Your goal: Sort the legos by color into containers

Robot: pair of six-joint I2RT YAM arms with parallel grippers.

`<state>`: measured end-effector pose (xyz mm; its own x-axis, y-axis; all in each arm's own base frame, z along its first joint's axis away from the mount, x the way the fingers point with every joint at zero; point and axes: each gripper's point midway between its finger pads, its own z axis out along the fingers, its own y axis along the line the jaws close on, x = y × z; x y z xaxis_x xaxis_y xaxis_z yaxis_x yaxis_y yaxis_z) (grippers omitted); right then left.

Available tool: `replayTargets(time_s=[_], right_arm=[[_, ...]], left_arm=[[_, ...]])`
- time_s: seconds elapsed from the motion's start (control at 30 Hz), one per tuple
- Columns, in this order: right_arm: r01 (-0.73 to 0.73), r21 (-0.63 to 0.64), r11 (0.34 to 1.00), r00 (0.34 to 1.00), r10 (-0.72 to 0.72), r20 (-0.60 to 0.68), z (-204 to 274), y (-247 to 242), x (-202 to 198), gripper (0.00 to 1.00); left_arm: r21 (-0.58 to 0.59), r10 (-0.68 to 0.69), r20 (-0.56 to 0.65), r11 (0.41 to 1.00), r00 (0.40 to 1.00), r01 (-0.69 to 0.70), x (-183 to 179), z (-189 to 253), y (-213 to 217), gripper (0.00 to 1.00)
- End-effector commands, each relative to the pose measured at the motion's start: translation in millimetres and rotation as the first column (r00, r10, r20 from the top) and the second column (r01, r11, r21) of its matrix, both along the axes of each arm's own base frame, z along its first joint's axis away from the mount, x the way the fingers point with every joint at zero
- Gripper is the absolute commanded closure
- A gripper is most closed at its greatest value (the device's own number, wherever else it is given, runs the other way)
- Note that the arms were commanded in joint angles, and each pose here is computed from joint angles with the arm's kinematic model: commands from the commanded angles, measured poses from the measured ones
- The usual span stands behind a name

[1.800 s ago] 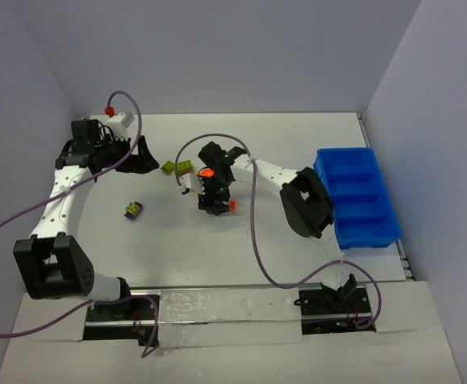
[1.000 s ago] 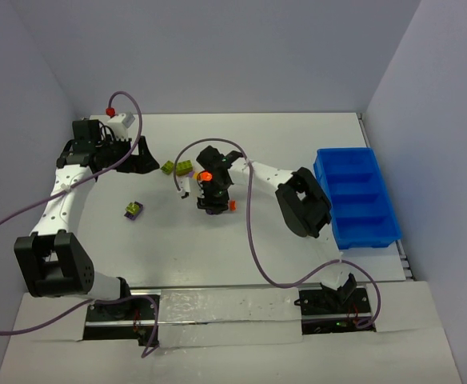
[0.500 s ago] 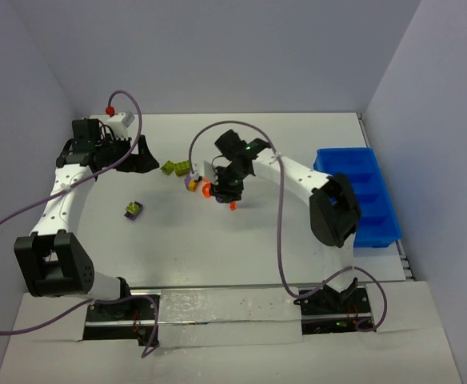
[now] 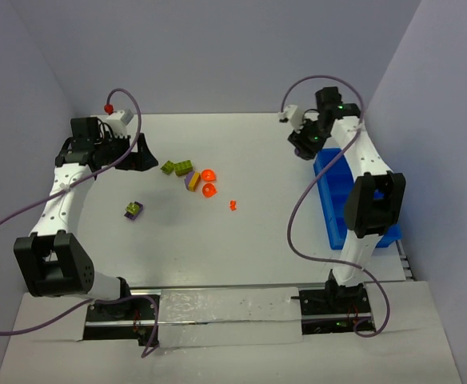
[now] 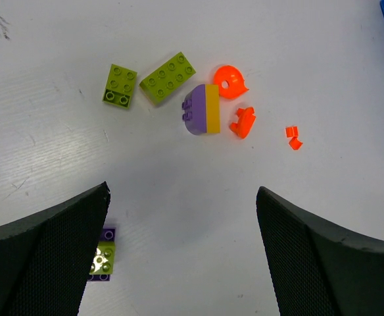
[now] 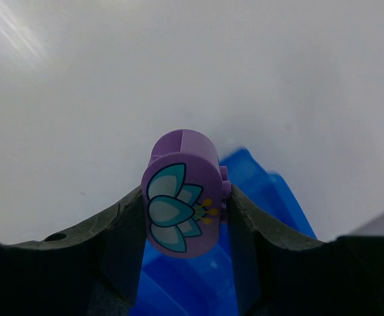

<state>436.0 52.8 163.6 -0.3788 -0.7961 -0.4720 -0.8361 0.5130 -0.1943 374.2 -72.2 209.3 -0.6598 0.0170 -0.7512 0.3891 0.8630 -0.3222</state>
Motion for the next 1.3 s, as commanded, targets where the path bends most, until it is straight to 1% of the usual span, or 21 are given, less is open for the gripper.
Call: replayTargets(time_s=[0.0,0.07,0.3,0.43,0.73,0.93,1.0,1.03,1.1,1.17,1.27], right_arm=[[0.078,-0.06,0.995,0.997,-0.078,0.012,14.2,-59.5,1.9,0.9],[0.118,-0.087,0.989,0.993,-0.117,0.008,11.7,-84.8,2.7,0.9],[0.182,-0.144,0.973,0.982,-0.188,-0.033,-11.4,-133.3,0.6,0.9],[0.198,-0.177,0.964,0.979,-0.203,-0.016,-21.8,-148.2,7.2,0.89],[0.183,-0.244,0.952,0.982,-0.189,-0.002,-35.5,-162.8,19.5,0.84],[0.147,-0.302,0.942,0.988,-0.151,0.009,-44.8,-170.9,19.8,0.76],[0.141,-0.317,0.938,0.989,-0.147,0.006,-48.6,-174.1,20.3,0.7],[0.139,-0.32,0.937,0.989,-0.146,0.004,-49.2,-174.6,20.2,0.69],[0.126,-0.328,0.936,0.991,-0.136,-0.008,-54.0,-174.7,19.0,0.57],[0.123,-0.336,0.934,0.991,-0.132,-0.003,-55.0,-176.1,19.9,0.5],[0.124,-0.338,0.933,0.991,-0.13,0.004,-53.9,-177.0,20.5,0.46]], left_arm=[[-0.006,-0.012,0.063,1.0,0.998,0.013,6.3,20.2,-1.4,0.01],[-0.01,-0.018,0.058,1.0,0.998,0.019,6.3,19.1,-2.7,0.01],[-0.011,-0.01,0.054,1.0,0.998,0.011,8.1,18.6,-1.9,0.01],[-0.013,-0.011,0.05,1.0,0.999,0.011,8.9,18.2,-2.3,0.01],[-0.013,-0.004,0.039,1.0,0.999,0.005,10.5,15.1,-1.4,0.01],[-0.016,-0.001,0.026,1.0,1.0,0.002,12.8,11.5,-1.0,0.01],[-0.017,-0.001,0.024,1.0,1.0,0.001,13.7,11.0,-1.4,0.01],[-0.017,-0.001,0.024,1.0,1.0,0.001,13.8,10.9,-1.4,0.01],[-0.016,-0.001,0.026,1.0,1.0,0.002,14.1,11.5,-1.4,0.01],[-0.014,0.0,0.026,1.0,1.0,0.0,13.9,10.9,-0.9,0.01],[-0.01,0.008,0.035,1.0,0.999,-0.007,14.1,12.8,0.1,0.01]])
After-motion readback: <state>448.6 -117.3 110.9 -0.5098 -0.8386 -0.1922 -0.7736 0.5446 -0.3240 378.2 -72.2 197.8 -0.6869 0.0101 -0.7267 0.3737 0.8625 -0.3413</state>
